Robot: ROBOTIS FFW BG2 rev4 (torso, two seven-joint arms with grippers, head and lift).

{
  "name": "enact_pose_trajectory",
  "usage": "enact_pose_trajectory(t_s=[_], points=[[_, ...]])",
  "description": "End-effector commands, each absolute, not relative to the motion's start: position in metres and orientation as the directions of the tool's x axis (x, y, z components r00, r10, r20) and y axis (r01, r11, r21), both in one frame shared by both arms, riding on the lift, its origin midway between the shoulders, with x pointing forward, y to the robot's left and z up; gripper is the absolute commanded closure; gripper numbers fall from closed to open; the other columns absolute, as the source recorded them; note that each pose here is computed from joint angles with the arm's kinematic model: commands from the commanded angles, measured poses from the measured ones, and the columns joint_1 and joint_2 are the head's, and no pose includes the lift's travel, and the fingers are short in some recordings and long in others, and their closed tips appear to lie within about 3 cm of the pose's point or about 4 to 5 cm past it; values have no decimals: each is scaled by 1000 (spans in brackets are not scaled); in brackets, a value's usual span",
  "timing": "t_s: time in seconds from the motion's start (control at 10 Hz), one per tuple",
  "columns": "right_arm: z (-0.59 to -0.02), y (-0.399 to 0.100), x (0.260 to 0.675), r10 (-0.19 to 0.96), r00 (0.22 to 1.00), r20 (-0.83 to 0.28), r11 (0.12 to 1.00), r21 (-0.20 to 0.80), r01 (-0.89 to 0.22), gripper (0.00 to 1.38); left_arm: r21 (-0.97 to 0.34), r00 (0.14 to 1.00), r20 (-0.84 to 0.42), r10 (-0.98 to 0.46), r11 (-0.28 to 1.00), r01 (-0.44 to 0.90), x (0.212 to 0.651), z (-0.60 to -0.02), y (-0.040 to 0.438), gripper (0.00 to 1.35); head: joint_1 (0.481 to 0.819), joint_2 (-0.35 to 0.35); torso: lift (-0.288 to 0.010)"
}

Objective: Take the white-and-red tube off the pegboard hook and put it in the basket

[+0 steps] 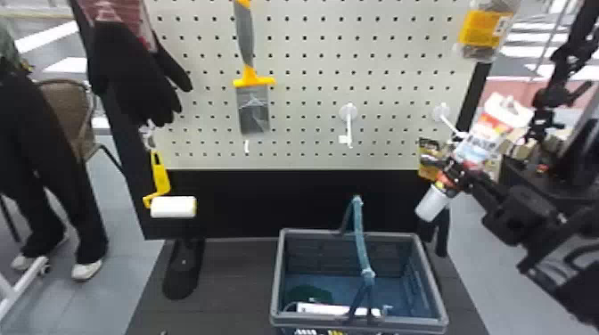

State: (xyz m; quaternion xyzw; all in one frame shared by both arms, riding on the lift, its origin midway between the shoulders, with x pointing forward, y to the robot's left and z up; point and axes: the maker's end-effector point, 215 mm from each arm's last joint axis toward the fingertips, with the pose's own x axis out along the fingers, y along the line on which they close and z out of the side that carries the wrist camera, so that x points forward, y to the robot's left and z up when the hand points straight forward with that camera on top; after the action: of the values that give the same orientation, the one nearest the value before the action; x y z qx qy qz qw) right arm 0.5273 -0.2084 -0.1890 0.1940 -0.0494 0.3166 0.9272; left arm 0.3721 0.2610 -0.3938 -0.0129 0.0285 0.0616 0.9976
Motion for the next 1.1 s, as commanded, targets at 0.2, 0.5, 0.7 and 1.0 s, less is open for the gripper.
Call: enact_pose_trajectory(t_s=[0.2,0.5,0.7,1.0], points=[[-241,-219,519,511,832,217,704,451,-550,1050,-20,991,-52,121,992,-122,373,-392,261,502,549,0,-100],[-277,-223,517,476,859,189,698,513,-500,1050,-21,991,-53,120,992,-122,374,-392,261,502,549,0,-100],[-294,-221,519,470,866,173,684,548,-481,1050,-21,992,-51,118,993,-119,375,-391,261,502,549,0,-100],[-302,-208,521,491,856,164,666,562,-490,1050,-24,992,-60,112,993,-114,376,-395,258,502,549,0,-100]])
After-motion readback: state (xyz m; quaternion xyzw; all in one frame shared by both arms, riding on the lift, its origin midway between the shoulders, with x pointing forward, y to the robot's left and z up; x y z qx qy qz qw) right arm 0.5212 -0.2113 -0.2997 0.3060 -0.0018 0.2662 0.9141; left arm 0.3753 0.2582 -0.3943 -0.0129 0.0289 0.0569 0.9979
